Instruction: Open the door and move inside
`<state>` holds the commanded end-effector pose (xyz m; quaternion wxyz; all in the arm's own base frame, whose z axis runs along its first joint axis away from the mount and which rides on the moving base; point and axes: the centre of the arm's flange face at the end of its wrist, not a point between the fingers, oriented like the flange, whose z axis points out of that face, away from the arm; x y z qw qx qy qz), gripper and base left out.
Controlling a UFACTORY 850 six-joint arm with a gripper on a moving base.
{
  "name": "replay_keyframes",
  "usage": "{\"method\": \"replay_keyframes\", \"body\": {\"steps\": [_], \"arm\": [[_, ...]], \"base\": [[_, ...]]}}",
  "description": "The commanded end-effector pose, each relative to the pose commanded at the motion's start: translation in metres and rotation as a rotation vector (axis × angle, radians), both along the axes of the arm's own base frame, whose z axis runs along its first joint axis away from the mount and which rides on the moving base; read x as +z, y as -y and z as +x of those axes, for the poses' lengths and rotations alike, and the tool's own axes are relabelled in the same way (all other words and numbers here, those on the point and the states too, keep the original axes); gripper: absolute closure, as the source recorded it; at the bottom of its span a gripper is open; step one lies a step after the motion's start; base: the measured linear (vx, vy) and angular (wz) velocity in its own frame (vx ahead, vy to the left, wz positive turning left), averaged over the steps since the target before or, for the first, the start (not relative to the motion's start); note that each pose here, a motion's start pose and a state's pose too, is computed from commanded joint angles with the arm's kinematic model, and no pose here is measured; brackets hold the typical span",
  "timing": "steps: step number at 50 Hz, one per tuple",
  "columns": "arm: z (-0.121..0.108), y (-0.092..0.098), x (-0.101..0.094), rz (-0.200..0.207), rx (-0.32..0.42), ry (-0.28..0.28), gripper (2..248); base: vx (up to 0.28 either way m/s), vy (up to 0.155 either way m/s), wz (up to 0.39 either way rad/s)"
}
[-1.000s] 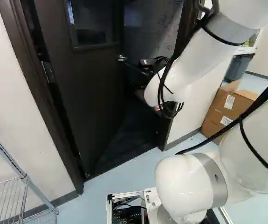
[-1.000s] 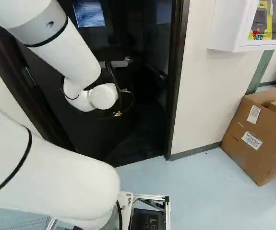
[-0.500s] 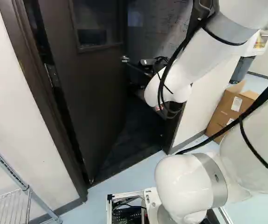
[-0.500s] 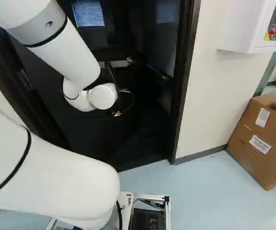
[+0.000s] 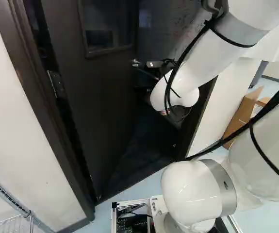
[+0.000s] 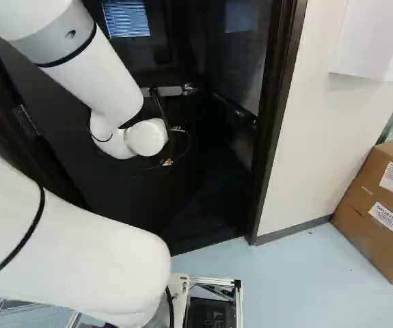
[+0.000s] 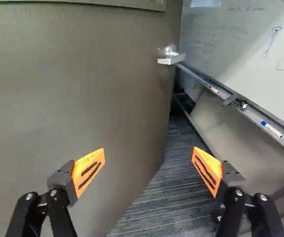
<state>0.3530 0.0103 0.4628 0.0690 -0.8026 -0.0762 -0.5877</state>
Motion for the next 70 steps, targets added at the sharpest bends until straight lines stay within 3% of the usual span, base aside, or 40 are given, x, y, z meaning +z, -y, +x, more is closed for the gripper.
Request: {"method": "replay_keyframes", "body": {"steps": [44, 70], "arm": [[0.0, 0.0, 0.0, 0.0, 0.0, 0.0, 3], [0.0, 0.0, 0.0, 0.0, 0.0, 0.0, 3]], "base": [[0.121, 0.005, -0.002], [0.122, 0.036, 0.156]]}}
